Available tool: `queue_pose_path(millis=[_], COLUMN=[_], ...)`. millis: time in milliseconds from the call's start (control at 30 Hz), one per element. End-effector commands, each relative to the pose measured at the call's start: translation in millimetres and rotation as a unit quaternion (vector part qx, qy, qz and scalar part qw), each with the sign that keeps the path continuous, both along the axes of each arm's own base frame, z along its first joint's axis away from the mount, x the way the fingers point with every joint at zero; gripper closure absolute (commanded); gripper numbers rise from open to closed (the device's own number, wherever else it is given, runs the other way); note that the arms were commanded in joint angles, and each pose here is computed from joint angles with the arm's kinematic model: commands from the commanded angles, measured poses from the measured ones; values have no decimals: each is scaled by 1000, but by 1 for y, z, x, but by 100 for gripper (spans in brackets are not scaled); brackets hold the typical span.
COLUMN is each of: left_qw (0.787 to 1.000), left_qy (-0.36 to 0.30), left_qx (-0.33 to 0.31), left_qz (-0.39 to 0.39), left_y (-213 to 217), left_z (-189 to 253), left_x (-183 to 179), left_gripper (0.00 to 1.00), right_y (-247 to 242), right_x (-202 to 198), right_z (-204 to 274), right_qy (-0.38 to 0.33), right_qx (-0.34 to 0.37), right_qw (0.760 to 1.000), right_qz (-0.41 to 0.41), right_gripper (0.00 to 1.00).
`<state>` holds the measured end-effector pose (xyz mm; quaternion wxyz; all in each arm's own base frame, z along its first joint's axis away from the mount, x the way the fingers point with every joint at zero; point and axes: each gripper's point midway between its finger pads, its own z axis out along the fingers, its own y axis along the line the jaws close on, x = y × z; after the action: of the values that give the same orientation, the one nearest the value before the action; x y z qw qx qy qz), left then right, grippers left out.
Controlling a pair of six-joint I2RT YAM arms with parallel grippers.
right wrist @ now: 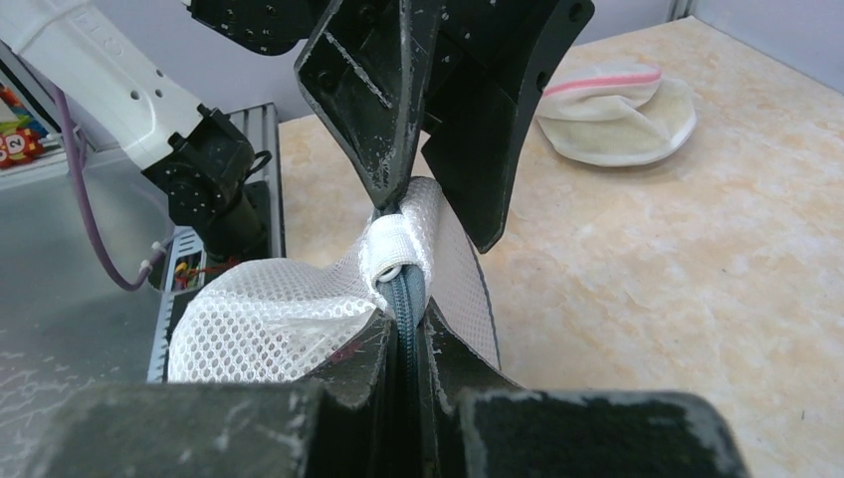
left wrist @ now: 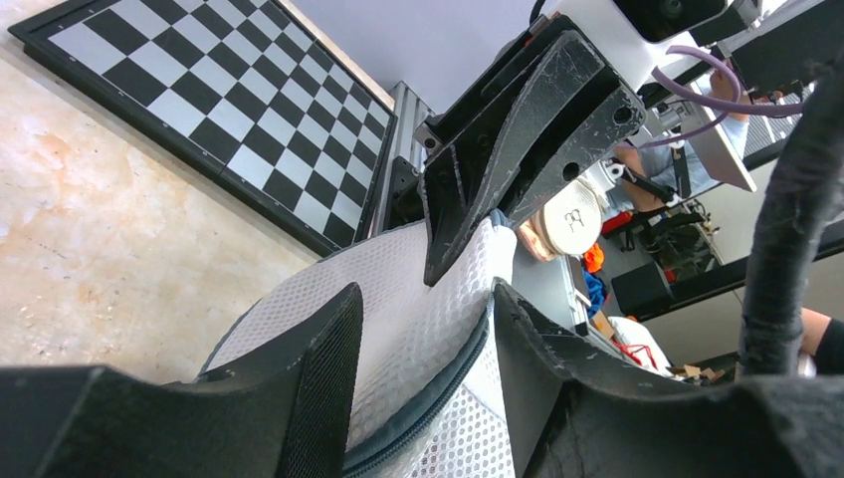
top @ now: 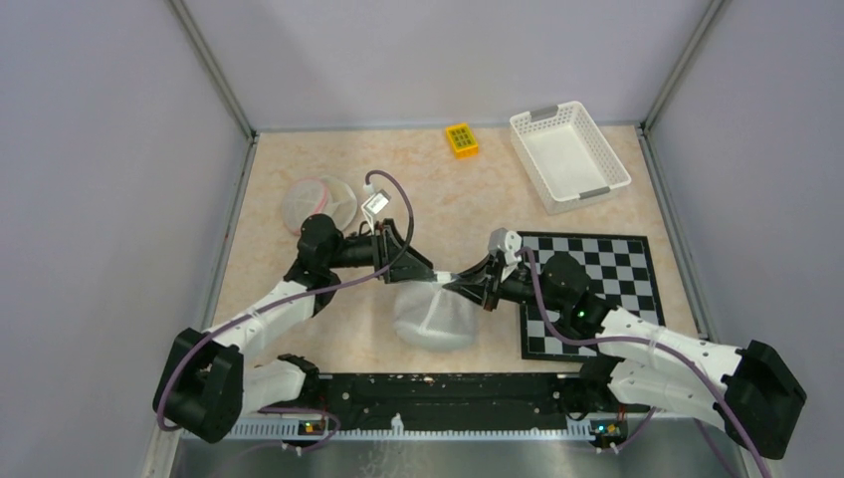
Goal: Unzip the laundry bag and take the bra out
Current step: Unzip the laundry bag at the center of the board.
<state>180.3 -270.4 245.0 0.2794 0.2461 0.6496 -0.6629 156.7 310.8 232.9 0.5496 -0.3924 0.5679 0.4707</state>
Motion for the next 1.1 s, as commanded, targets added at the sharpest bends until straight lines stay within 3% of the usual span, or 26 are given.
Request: queue_pose_path(millis=[0,400,1067], left_qw=[1000,1000,999], left_qy=[-16,1,32], left_qx=[8,22,16], left_qz=[10,13,15], left_y=[4,-7,-3], left_z=[-3,-15,-19], left_x=[-2,-1,-9], left_gripper=[43,44,32], right_y=[-1,2,-5], right_x=[0,2,20], right_z=[26,29,19], right_qy=[-15,-12,-4], right_qx=[38,40,31], right_qw=[999,999,998], right_qz=[-2,-2,-58], right_gripper=[100,100,100])
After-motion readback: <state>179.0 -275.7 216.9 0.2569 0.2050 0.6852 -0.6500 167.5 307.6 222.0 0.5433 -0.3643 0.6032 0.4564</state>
